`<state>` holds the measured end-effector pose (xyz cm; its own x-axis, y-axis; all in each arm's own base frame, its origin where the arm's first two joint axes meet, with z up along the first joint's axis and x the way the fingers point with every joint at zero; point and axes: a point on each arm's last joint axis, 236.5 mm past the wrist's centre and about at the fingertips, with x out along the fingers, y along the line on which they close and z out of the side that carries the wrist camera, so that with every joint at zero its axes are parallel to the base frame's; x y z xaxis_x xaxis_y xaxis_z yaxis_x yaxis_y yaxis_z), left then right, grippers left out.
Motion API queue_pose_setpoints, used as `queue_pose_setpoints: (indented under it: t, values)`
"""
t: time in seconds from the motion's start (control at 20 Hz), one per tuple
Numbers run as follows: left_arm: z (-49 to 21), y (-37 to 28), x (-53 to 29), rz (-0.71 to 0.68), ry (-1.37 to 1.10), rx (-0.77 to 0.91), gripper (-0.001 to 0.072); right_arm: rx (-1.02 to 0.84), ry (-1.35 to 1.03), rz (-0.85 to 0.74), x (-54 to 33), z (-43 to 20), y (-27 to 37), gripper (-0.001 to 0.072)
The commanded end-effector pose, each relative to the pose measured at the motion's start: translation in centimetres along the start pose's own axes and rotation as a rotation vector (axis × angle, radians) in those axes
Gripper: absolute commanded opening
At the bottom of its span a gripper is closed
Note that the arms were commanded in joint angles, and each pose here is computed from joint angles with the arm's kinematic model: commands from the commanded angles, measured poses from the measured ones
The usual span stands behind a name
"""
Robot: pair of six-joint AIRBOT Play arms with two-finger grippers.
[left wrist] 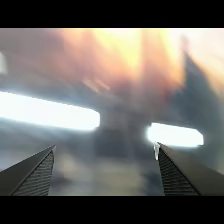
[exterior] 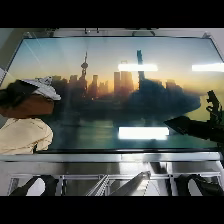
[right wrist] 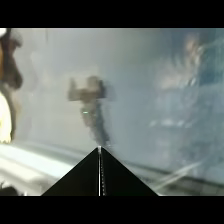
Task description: Fold the shirts.
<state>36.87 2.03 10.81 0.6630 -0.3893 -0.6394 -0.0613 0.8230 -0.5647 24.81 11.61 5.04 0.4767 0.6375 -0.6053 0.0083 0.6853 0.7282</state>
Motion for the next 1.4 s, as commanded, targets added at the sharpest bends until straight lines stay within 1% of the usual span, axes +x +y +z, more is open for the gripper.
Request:
queue_pose_setpoints:
  t: [0.0, 0.25, 0.35, 0.4, 0.45, 0.5, 0.55, 0.6, 0.65, 0.7, 0.75, 0.8, 0.85, 0.9, 0.95, 1.0, 1.1, 1.2, 1.3, 1.35]
  values:
    - [5.7, 9.6, 2.1, 0.155, 0.062, 0.001, 0.0720, 0.000, -0.051, -0.013, 0.0, 1.2, -0.3, 0.0018]
    - [6.2, 17.6, 9.5, 0.279, 0.307, -0.074, 0.0720, 0.000, -0.050, -0.013, 0.0, 1.2, -0.3, 0.0018]
    - [7.2, 18.1, 12.3, 0.270, 0.309, -0.061, 0.0707, 0.000, -0.050, -0.013, 0.0, 1.2, -0.3, 0.0018]
    - [7.7, 17.9, 13.4, 0.266, 0.301, -0.045, 0.0607, 0.000, -0.050, -0.013, 0.0, 1.2, -0.3, 0.0018]
    - [8.3, 17.4, 14.4, 0.261, 0.298, -0.022, 0.0455, 0.000, -0.050, -0.013, 0.0, 1.2, -0.3, 0.0018]
    - [8.8, 16.7, 15.0, 0.252, 0.299, 0.000, 0.0276, 0.000, -0.046, -0.011, 0.0, 1.1, -0.3, 0.0018]
    - [9.2, 15.5, 15.2, 0.235, 0.307, 0.025, 0.0017, 0.000, -0.039, -0.010, 0.0, 0.9, -0.2, 0.0018]
    - [9.7, 13.0, 15.5, 0.190, 0.310, 0.048, 0.0025, 0.002, -0.041, -0.003, 0.0, 0.9, -0.1, 0.0018]
    - [10.3, 9.6, 15.3, 0.105, 0.309, 0.061, 0.0025, 0.005, -0.043, 0.004, 0.0, 1.0, 0.1, 0.0017]
    - [10.9, 5.0, 14.9, -0.018, 0.306, 0.078, 0.0025, 0.006, -0.044, 0.003, 0.0, 1.0, 0.1, 0.0018]
    - [11.3, -1.0, 13.8, -0.188, 0.292, 0.114, 0.0025, 0.005, -0.046, 0.003, 0.0, 1.1, 0.1, 0.0017]
    - [11.7, -8.5, 11.7, -0.399, 0.256, 0.163, 0.0024, 0.005, -0.046, 0.003, 0.0, 1.1, 0.1, 0.0017]
    - [11.5, -14.6, 9.2, -0.569, 0.221, 0.199, 0.0024, 0.004, -0.045, 0.003, 0.0, 1.0, 0.1, 0.0018]
    - [10.9, -19.7, 6.7, -0.710, 0.193, 0.230, 0.0025, -0.009, -0.044, 0.003, 0.0, 1.0, 0.1, 0.0017]
    - [9.3, -24.0, 4.3, -0.820, 0.191, 0.278, 0.0025, -0.039, -0.044, 0.002, 0.0, 1.0, 0.1, 0.0017]
    - [7.1, -26.6, 2.9, -0.862, 0.222, 0.330, 0.0026, -0.063, -0.047, 0.000, -0.1, 1.1, 0.0, 0.0017]
    - [2.3, -29.1, 1.9, -0.880, 0.333, 0.393, 0.0026, -0.063, -0.065, -0.009, -0.4, 1.6, -0.4, 0.0018]
    - [-1.7, -30.0, 2.2, -0.882, 0.436, 0.407, 0.0026, -0.064, -0.105, -0.029, -1.0, 2.6, -1.2, 0.0018]
    - [-5.6, -30.1, 4.0, -0.862, 0.542, 0.391, 0.0026, -0.046, -0.142, -0.050, -1.7, 3.5, -2.2, 0.0017]
    - [-7.5, -29.8, 5.0, -0.848, 0.595, 0.377, 0.0031, -0.068, -0.154, -0.060, -2.0, 3.8, -2.6, 0.0017]
